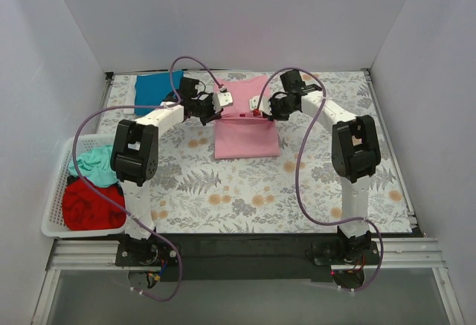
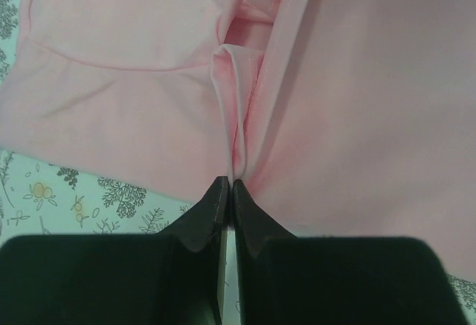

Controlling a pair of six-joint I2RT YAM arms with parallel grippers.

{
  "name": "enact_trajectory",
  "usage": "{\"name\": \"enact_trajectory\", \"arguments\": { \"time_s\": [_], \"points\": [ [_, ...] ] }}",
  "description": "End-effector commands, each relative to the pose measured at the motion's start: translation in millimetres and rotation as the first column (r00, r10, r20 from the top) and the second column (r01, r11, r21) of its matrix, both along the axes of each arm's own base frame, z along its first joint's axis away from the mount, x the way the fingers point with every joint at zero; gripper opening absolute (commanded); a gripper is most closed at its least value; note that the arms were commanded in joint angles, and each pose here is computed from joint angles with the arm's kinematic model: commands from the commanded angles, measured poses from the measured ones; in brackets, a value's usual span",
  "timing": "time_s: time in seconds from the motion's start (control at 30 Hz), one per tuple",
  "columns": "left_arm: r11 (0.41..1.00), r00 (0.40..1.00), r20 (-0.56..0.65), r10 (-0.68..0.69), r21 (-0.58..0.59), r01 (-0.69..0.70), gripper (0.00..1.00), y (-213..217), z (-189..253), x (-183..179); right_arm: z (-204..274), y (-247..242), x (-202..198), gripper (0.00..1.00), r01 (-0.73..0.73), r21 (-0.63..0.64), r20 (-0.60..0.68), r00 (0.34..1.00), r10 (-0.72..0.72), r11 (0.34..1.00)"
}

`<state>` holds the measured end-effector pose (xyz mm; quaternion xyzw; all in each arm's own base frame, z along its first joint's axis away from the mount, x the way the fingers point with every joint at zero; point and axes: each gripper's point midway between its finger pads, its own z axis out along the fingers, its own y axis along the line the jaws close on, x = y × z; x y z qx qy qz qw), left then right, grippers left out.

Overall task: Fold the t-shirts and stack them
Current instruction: Fold the tshirt

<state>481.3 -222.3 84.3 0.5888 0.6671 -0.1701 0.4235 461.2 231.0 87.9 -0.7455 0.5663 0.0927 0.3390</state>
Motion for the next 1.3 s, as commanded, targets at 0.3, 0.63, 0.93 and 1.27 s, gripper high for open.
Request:
{"name": "enact_trajectory", "arguments": {
  "time_s": [0.3, 0.63, 0.93, 1.27],
  "points": [
    [0.997, 0.996, 0.039, 0.076, 0.027, -0.077, 0.05, 7.4, -25.4, 38.9, -25.6, 4.7, 30.1, 0.35, 0.016, -0.009, 0.034, 0.999, -0.016, 1.000],
    [0.959, 0.966, -0.009, 0.257, -0.125, -0.256, 0.39, 37.9, 64.8, 25.8, 50.6, -19.1, 18.6, 0.62, 0.117, 0.054, 0.099, 0.988, -0.122, 0.992],
    [0.990, 0.984, -0.165, 0.060, -0.113, -0.080, 0.42, 17.6, 29.1, -106.6, 16.6, -9.3, -107.8, 0.42, 0.017, 0.053, -0.125, 0.992, -0.011, 0.998],
    [0.999, 0.984, -0.179, 0.005, -0.034, -0.011, 0.40, -13.5, -25.0, -137.8, -46.5, 1.8, -127.2, 0.43, 0.009, -0.008, -0.193, 0.981, -0.010, 1.000]
  ]
}}
